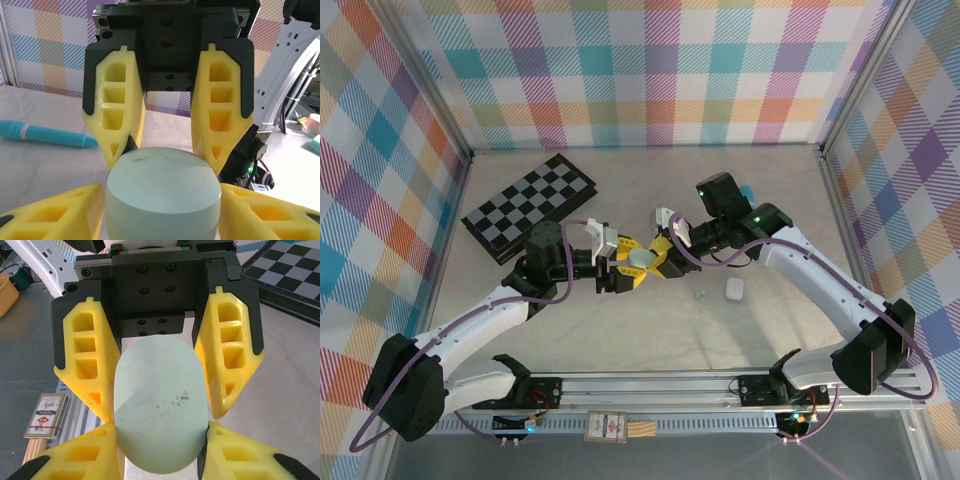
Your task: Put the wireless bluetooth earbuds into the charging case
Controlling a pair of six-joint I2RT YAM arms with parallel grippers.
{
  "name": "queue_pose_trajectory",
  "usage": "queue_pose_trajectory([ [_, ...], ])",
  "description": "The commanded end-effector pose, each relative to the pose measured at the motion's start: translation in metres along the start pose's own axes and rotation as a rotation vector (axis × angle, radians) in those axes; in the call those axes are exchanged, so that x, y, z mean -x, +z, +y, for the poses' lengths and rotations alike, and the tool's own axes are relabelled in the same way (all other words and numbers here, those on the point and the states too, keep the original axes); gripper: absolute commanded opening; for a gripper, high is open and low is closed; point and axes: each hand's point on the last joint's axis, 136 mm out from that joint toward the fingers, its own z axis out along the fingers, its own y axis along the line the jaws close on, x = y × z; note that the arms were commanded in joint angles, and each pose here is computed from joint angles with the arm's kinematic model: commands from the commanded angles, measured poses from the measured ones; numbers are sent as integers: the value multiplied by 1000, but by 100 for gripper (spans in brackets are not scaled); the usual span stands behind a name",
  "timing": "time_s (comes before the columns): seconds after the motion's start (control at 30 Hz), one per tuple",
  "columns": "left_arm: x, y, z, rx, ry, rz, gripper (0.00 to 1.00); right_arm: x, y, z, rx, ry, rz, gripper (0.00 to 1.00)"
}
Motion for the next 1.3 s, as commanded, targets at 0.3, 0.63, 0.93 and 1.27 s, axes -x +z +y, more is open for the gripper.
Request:
queue_pose_trajectory([
  [0.3,14,1,-5,-25,51,-34,54,9,-6,5,15,-12,-39,36],
  [0.63,11,0,-6,-25,52,-28,58,11,-9,8,19,-3,-46,36],
  [0.93,11,0,-7,-28,68,-30,59,12,-11,7,7,-3,-50,36],
  [1.27,12,0,-8,-36,65,-30,47,10,-9,7,17,5,-44,36],
])
